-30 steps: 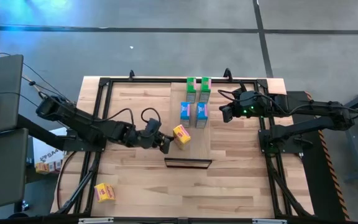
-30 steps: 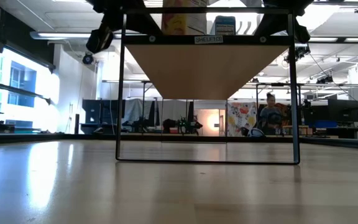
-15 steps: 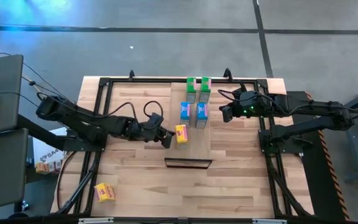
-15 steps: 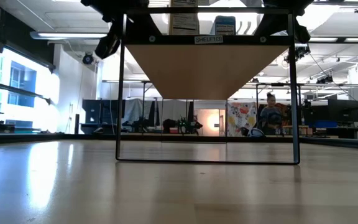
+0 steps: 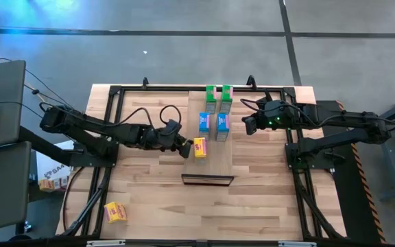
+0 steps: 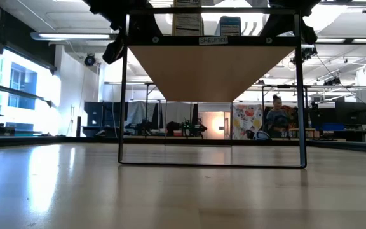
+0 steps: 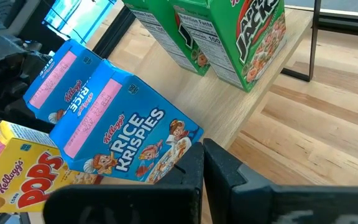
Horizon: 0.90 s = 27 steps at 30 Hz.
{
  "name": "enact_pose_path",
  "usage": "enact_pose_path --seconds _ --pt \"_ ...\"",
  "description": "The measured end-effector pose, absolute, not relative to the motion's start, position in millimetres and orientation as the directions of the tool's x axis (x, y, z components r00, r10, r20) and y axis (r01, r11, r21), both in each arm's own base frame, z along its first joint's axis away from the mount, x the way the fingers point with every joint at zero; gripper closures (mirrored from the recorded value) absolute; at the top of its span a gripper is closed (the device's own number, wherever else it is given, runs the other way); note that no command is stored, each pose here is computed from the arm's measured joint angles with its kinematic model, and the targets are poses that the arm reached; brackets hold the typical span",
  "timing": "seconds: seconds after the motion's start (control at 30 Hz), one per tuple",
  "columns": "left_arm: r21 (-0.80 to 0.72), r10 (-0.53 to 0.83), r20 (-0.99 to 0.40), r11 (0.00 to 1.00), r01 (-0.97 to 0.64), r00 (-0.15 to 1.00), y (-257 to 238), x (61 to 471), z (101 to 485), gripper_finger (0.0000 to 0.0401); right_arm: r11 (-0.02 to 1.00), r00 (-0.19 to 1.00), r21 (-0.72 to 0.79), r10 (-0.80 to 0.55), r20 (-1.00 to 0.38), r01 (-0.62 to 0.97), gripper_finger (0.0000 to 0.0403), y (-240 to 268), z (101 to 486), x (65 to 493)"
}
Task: Stack cereal on shelf
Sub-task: Put the top yellow cereal box on the shelf
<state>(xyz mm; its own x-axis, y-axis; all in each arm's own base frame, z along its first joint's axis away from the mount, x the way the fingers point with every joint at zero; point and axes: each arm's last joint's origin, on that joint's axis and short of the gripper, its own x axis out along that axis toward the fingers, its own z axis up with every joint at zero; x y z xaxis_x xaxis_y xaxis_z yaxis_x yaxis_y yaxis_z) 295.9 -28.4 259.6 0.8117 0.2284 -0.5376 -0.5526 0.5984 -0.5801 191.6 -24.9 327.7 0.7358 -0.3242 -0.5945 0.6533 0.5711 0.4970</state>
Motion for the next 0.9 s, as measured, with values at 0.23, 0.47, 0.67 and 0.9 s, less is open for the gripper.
enact_pose_path --seconds 0.23,0.47,0.67,0.9 --pt "-0.468 0.252 -0.641 0.62 -0.629 0.725 -26 277 258 0.0401 0.571 0.736 0.497 -0.325 -0.594 0.654 0.0403 -25 328 192" --pt "-0.537 0.172 -0.557 0.672 -0.511 0.812 -45 281 265 0.0401 0.577 0.736 0.492 -0.325 -0.594 0.652 0.0403 -25 328 192" --pt "-0.568 0.142 -0.502 0.69 -0.449 0.853 -57 282 264 0.0401 0.575 0.733 0.488 -0.334 -0.593 0.657 0.0403 -25 328 192" --pt "-0.539 0.148 -0.48 0.728 -0.424 0.865 -52 284 266 0.0401 0.565 0.729 0.489 -0.345 -0.591 0.664 0.0403 -26 328 191"
